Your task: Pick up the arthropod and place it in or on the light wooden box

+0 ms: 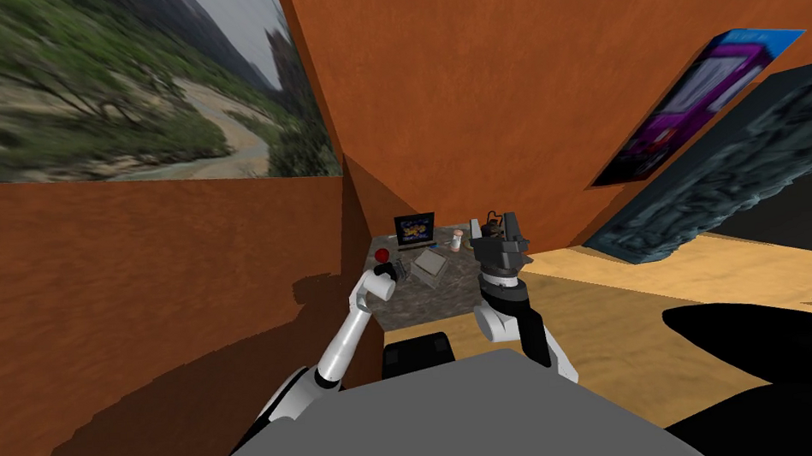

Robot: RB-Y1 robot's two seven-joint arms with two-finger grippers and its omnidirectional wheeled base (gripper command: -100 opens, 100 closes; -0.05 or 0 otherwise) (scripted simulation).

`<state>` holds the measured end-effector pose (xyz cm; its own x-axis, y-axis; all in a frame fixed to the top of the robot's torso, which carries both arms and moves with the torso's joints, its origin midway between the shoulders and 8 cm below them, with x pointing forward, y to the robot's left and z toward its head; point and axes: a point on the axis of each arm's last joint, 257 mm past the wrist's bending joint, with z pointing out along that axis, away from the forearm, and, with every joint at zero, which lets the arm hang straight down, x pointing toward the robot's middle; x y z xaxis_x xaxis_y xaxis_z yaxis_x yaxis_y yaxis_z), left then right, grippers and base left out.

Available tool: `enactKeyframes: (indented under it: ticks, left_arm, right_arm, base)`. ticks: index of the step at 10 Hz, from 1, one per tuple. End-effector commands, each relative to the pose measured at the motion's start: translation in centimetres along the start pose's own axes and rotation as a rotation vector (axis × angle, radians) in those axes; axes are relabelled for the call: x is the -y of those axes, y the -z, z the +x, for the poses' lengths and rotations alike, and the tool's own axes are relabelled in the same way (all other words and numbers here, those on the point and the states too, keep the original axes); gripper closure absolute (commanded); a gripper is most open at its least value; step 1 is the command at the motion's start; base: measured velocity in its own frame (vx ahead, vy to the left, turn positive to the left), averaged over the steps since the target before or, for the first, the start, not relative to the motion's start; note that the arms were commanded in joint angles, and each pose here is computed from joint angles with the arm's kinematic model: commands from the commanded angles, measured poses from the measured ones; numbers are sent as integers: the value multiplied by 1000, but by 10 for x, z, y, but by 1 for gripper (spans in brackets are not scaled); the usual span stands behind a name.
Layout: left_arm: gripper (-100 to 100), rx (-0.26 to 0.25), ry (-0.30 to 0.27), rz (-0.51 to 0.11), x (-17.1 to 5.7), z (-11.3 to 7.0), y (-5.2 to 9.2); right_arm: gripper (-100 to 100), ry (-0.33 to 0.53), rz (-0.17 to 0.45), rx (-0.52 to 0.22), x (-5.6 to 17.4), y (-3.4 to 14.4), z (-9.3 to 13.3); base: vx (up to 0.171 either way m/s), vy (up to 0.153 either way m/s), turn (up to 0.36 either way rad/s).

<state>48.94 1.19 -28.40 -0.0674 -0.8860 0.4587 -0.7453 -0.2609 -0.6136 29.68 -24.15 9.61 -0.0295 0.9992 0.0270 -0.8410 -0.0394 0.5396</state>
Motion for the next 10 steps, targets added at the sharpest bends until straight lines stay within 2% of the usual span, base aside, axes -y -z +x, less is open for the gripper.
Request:
enactKeyframes:
  ticks: [1, 4, 10]
  left_arm:
    - [-100, 27, 8, -47, -5, -3, -4]
    - [-100, 59, 15, -95, -12, -7, -6]
    - [-100, 165, 45, -244, -28, -20, -9]
  right_arm:
    - [0, 0, 0, 0, 0, 0, 0]
    - [0, 0, 0, 0, 0, 0, 0]
    - [0, 0, 0, 0, 0, 0, 0]
  base:
    - [8, 5, -26]
    - [8, 7, -25]
    - [12, 11, -30]
